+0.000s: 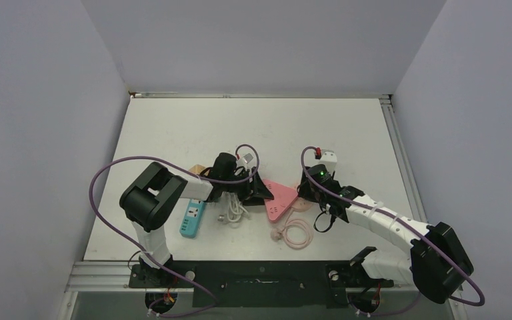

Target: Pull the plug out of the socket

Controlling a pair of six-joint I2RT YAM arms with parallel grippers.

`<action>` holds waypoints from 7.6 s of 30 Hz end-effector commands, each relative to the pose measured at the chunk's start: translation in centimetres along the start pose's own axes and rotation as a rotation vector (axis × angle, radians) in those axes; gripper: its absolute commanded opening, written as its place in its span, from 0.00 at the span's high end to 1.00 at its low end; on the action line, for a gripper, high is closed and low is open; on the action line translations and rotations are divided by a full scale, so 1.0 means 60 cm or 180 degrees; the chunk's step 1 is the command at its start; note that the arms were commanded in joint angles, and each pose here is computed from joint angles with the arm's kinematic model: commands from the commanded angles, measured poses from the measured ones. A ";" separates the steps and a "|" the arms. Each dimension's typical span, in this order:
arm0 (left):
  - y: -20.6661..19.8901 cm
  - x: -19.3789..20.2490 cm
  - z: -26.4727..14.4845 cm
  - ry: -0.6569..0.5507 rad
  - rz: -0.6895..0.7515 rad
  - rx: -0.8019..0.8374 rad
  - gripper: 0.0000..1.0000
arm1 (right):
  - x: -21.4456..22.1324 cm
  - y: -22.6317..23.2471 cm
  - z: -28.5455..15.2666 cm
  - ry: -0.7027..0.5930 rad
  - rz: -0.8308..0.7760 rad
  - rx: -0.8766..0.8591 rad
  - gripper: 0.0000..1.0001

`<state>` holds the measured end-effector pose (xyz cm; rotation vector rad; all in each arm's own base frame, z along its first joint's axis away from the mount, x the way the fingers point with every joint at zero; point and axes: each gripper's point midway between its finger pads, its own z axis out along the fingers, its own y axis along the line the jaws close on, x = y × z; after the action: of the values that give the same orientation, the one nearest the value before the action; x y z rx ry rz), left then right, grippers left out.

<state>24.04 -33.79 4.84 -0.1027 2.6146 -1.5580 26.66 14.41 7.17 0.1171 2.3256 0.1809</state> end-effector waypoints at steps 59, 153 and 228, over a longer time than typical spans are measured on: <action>-0.034 0.007 0.003 0.0040 -0.0017 0.0372 0.53 | 0.012 -0.014 0.014 0.0028 0.0085 0.0140 0.76; -0.047 0.003 0.007 0.0147 0.0162 0.0456 0.57 | 0.023 -0.014 0.020 0.0077 0.0069 0.0124 0.76; 0.071 -0.281 -0.273 -0.1876 -0.0048 -0.0702 0.90 | 0.013 -0.010 0.022 0.0018 0.0036 0.0112 0.76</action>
<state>37.27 -16.29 8.20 -0.5534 2.3197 -1.0780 28.05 14.05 6.95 0.1652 2.2815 0.1504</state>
